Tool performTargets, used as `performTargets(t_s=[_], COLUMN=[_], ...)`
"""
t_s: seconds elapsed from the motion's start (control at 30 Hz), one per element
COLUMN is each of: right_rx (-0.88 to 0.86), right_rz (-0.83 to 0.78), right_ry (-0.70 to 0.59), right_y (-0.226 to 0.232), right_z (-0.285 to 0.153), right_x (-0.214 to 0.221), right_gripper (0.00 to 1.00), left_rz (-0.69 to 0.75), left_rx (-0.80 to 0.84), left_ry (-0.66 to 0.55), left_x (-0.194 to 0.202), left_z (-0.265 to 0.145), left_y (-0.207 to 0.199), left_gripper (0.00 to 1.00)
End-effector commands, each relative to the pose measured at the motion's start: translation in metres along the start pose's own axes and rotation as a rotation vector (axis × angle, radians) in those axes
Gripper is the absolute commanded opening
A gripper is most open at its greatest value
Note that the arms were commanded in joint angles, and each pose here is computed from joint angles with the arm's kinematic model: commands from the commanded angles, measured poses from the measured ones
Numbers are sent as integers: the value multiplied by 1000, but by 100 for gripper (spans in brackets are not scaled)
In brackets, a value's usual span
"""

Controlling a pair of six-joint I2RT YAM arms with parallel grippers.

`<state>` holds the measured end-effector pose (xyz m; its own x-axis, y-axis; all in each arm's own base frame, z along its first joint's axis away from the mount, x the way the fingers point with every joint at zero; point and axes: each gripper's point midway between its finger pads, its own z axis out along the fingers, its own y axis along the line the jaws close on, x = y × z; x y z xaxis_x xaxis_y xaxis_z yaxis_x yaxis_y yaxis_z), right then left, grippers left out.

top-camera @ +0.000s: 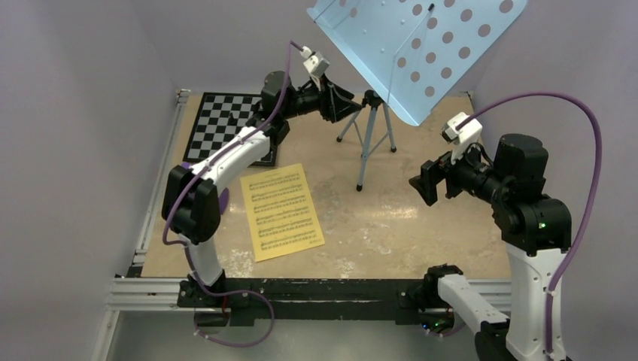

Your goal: Pack up the instrument practice props

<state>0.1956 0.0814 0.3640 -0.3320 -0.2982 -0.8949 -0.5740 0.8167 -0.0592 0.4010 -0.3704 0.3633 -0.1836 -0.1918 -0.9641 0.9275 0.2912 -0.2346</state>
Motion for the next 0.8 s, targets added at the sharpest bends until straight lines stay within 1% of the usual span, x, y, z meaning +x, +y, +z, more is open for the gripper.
performTargets(t_s=[0.0,0.3,0.4,0.57,0.63,0.77], right_rx=[-31,-6,8,3,7,21], right_rz=[32,-4,3,48,52,46], right_ry=[-33,66,89,96,103,111], right_y=[9,5,3,8,9,8], right_z=[-5,4,5,3,1,-3], right_x=[-7,36,44,49,53,55], right_gripper=[94,94,94,94,94,94], left_rz=[-55,-70,-74,-122,-148,-198], left_rx=[-24,-9,-10,-73,-96,-83], left_ry=[22,23,16,14,19,32], left_x=[5,17,17,18,21,29], left_z=[13,31,38,47,47,48], left_y=[14,16,17,31,35,31], left_gripper=[58,54,54,54,49,40])
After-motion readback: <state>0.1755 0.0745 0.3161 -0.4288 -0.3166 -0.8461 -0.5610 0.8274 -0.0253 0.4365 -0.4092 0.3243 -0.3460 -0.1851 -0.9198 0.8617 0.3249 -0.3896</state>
